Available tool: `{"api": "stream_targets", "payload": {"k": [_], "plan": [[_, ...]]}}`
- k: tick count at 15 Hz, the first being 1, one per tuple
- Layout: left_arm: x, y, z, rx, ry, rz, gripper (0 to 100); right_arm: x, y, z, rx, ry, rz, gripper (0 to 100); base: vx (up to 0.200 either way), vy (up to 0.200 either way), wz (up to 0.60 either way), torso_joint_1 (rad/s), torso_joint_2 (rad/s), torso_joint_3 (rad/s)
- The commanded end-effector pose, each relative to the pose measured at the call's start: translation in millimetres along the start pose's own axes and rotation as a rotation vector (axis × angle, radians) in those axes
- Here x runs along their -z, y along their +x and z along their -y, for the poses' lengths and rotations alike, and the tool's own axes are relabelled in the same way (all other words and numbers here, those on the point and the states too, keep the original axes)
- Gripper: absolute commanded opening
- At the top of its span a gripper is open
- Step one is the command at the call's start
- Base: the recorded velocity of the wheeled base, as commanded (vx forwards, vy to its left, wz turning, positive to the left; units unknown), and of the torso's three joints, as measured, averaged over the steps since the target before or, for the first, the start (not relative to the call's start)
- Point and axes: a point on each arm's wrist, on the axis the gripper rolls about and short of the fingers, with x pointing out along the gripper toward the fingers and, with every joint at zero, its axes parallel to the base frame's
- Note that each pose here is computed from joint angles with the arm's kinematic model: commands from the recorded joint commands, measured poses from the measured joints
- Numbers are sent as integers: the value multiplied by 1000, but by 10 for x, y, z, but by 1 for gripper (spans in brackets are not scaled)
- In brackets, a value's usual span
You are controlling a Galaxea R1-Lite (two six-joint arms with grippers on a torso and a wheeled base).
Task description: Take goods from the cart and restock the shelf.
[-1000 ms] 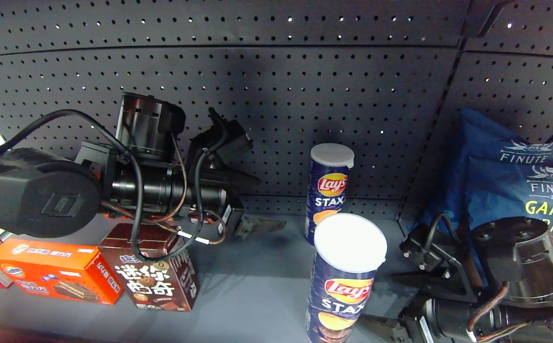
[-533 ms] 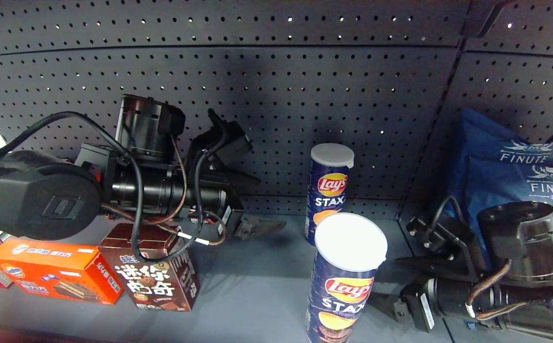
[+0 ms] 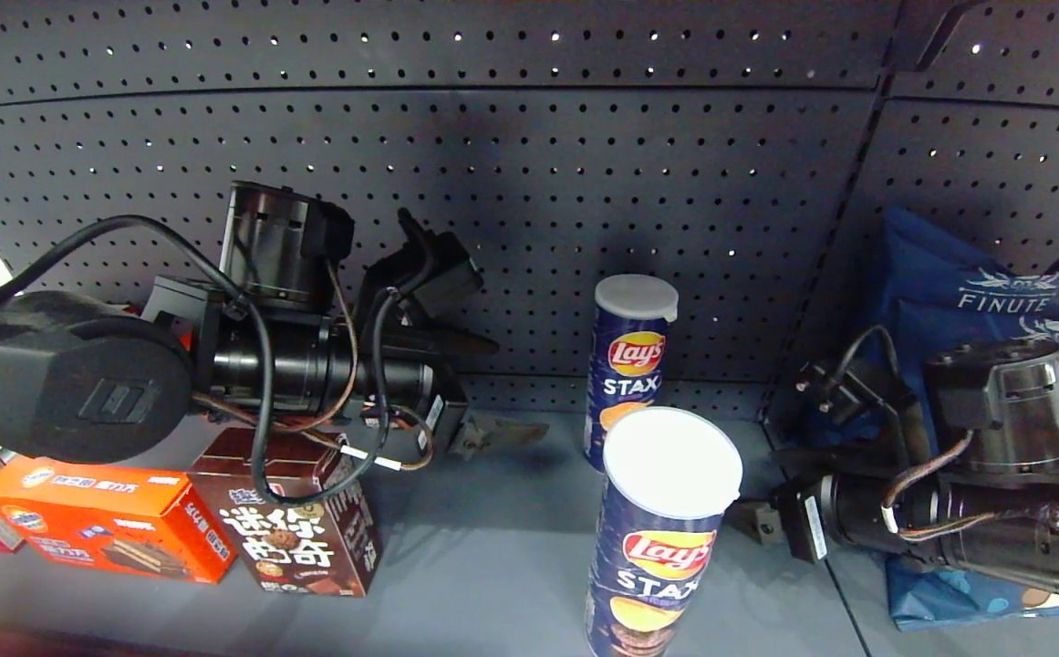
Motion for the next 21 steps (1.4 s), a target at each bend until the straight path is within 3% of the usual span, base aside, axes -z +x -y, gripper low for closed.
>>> {"api": "stream_targets", "payload": {"k": [1, 4, 8, 13, 15, 17, 21], "plan": [[-4, -16, 8, -1, 1, 1, 100, -10, -34, -4, -2, -1, 10, 100, 0, 0, 0, 0, 0, 0], [31, -95, 71, 1, -2, -4, 100, -39, -59, -16, -6, -3, 27, 100, 0, 0, 0, 0, 0, 0], [-110, -321, 172, -15, 34, 49, 100, -110, -283, -22, -9, -6, 108, 100, 0, 0, 0, 0, 0, 0], [-276, -722, 292, -80, 76, 129, 100, -246, -760, -29, -15, -10, 272, 100, 0, 0, 0, 0, 0, 0], [-361, -1102, 312, -166, 101, 191, 100, -277, -1037, -16, -9, -8, 363, 100, 0, 0, 0, 0, 0, 0], [-351, -1448, 360, -258, 101, 229, 100, -280, -1244, 20, 19, -2, 429, 100, 0, 0, 0, 0, 0, 0], [-77, -2140, 723, -482, 61, 273, 100, -158, -1571, 321, 282, -2, 499, 100, 0, 0, 0, 0, 0, 0]]}}
